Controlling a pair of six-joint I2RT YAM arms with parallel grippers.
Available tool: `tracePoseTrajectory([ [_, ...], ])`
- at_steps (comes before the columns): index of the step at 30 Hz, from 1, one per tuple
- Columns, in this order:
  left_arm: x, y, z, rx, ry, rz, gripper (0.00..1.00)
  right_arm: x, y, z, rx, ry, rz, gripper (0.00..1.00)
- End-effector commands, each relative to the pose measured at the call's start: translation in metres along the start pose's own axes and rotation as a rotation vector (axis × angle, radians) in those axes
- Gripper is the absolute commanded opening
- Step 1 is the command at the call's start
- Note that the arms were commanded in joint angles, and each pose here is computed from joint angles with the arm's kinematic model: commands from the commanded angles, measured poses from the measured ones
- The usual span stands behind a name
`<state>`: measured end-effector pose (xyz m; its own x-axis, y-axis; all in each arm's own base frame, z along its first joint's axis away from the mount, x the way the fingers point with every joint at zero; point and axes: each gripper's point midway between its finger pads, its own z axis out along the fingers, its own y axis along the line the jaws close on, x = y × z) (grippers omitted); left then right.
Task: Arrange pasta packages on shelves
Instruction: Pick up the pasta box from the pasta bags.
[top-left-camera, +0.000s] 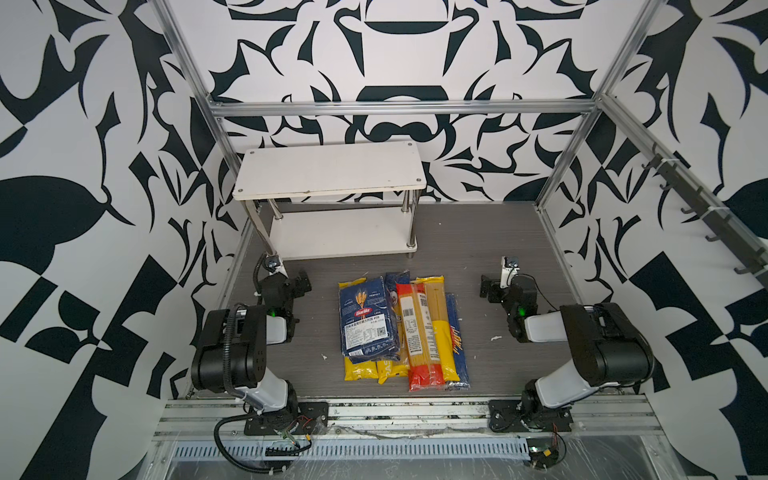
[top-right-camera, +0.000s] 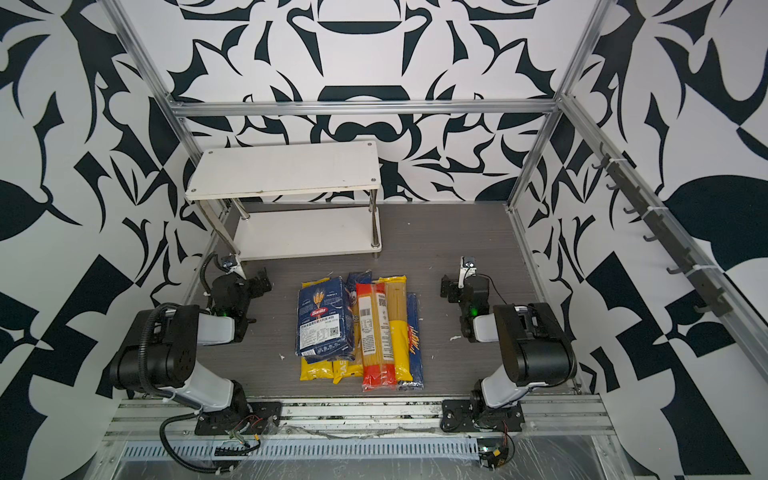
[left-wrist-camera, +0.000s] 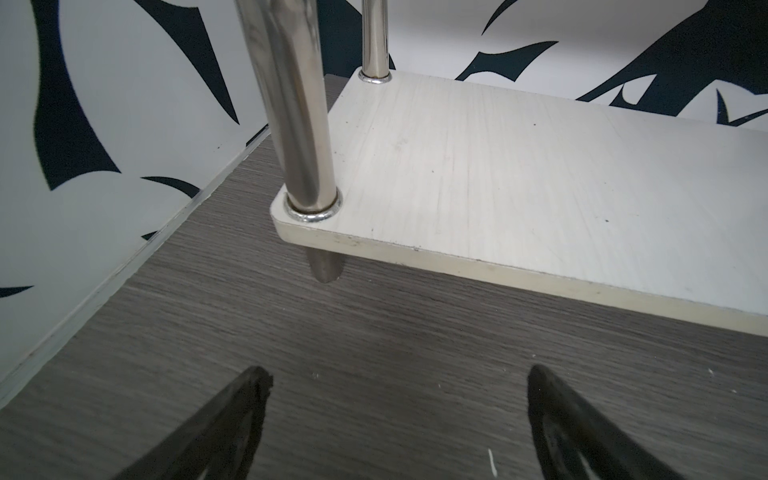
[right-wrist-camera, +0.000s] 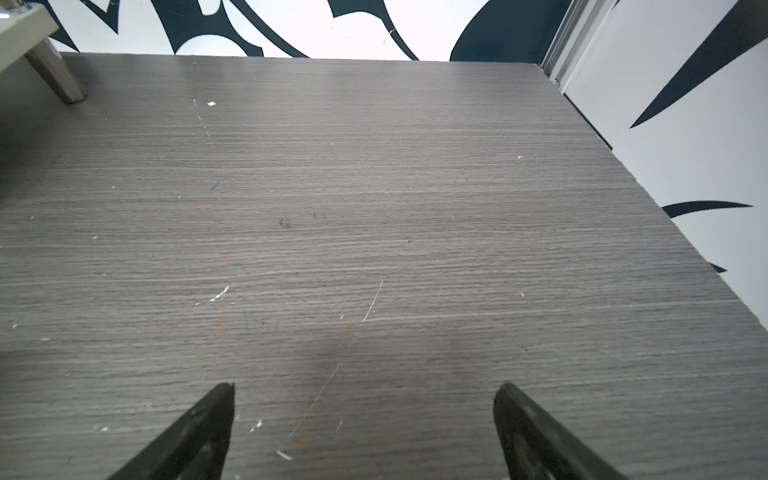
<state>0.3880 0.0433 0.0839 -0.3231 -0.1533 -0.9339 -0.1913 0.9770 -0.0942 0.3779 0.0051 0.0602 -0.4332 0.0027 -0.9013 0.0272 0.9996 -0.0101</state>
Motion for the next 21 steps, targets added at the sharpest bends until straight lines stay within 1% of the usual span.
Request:
tracePoseTrajectory([
  [1,-0.008,-0.003,0.002,0.005,-0.016,0.015,0.99,-0.021,0.001,0.0,-0.007,-0.061,0.001,1.0],
  [9,-0.009,-0.01,0.001,0.008,-0.016,0.048,0.99,-0.021,-0.001,-0.001,0.0,-0.067,0.008,1.0],
  [13,-0.026,-0.009,-0.003,-0.028,-0.004,0.058,1.0,-0.027,0.003,-0.008,0.001,-0.091,-0.011,1.0],
  [14,-0.032,-0.008,-0.006,-0.042,0.0,0.054,0.99,-0.031,0.004,-0.011,0.016,-0.093,-0.024,1.0],
  [16,-0.041,-0.01,-0.013,-0.043,-0.009,0.051,1.0,-0.04,-0.003,-0.017,0.106,-0.077,-0.051,1.0],
  [18,-0.051,-0.01,-0.023,-0.09,-0.015,0.076,0.99,-0.048,-0.003,-0.024,0.157,-0.024,-0.072,1.0],
  [21,-0.061,-0.014,-0.042,-0.154,0.067,0.106,1.0,-0.059,-0.007,-0.039,0.232,0.049,-0.059,1.0],
])
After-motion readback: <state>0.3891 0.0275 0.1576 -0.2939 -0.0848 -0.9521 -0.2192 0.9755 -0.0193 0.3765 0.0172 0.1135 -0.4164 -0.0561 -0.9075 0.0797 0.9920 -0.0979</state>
